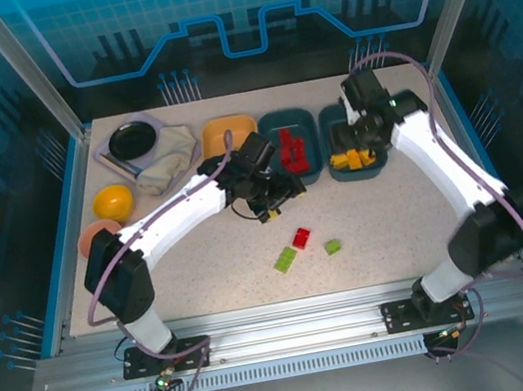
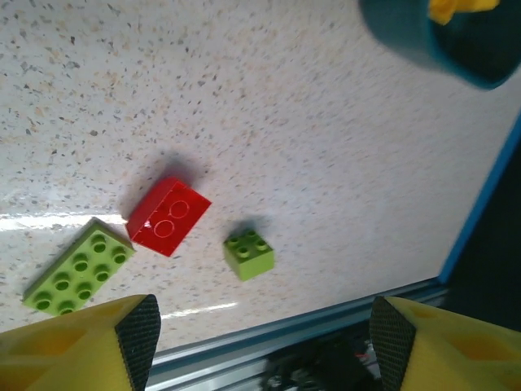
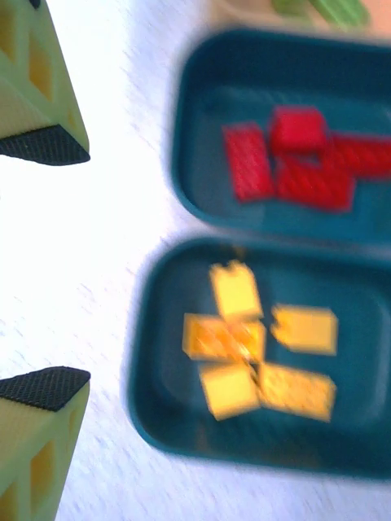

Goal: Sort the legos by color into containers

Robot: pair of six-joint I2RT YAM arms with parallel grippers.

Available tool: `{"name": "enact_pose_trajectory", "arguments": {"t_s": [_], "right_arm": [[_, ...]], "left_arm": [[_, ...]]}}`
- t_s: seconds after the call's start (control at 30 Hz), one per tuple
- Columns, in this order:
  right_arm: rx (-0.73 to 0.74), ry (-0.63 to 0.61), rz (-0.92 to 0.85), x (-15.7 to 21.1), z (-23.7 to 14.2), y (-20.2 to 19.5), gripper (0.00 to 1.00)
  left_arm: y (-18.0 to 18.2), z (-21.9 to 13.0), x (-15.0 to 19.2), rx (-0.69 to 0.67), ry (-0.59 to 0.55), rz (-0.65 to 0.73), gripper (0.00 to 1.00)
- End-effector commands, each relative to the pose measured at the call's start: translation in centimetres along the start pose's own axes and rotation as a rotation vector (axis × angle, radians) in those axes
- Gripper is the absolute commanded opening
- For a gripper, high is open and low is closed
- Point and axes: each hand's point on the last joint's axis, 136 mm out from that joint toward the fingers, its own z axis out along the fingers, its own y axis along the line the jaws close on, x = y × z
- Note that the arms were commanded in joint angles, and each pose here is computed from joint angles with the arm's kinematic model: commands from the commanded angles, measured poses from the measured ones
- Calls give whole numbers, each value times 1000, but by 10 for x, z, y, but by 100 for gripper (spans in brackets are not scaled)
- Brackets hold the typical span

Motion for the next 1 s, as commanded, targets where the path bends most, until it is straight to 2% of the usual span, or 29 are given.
{"name": "enact_pose_trajectory", "arguments": {"t_s": [0.0,0.13,0.27,0.53,0.8,0.97], "right_arm": [[-202,110,39,65,0,40,72],[-270,133,131,124,-20,42,74],[-256,121,189,156,-36,29,74],[-316,-84,164,152,-95,20,78],[-336,-122,155,151,-114,19,79],[-336,-130,163,155,-116,16,78]], "left_arm": [[17,9,9,-147,27,139,72],[23,29,24,-190,87,247,71],[19,46,46,-216,149,194,74],[-2,88,81,-339,242,87,78],[5,118,93,-400,300,-8,80],[9,141,94,-403,308,-30,73]]}}
